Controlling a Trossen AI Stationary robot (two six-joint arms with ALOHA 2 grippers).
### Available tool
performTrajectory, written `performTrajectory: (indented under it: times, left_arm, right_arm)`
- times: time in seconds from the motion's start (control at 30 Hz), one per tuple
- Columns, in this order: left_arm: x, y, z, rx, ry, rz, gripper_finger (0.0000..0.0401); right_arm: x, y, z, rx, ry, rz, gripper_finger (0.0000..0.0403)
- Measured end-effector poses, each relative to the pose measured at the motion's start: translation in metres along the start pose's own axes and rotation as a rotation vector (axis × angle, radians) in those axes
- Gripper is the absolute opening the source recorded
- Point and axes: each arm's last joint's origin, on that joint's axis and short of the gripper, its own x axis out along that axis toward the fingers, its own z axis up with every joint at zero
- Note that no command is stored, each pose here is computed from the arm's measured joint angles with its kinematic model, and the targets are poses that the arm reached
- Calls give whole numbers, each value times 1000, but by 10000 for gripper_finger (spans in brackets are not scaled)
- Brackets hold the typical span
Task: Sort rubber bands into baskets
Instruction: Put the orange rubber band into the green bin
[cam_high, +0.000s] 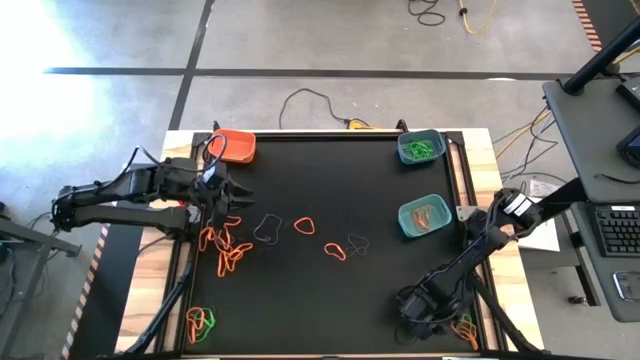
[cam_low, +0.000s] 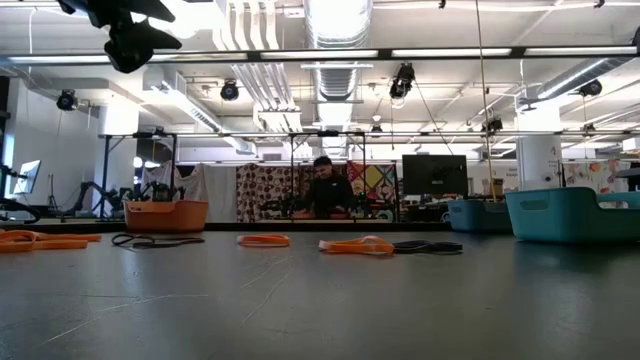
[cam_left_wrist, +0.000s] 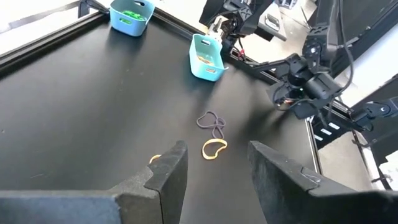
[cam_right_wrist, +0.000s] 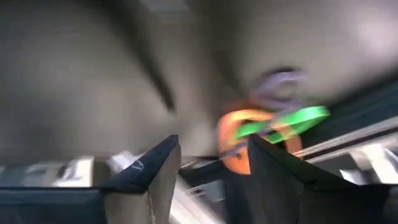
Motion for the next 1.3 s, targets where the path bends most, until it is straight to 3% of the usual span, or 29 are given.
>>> performTrajectory:
  times: [0.5,0.83,1.1,1.3]
  left_arm:
    - [1,0,0,0,0,-2,153]
    - [5,-1,3,1,-16,-9,153]
    - [5,-3,7,7,-53,-26,153]
    - [3,-9,17,17,-153,-113,153]
  right_arm:
    - [9,-7,4,-59,5,-2,72]
    - [13,-9,6,-93,-24,3,28]
    - [-2,13,-12,-135,-158,100,9]
    - [-24,35,-22,-103,-446,269,9]
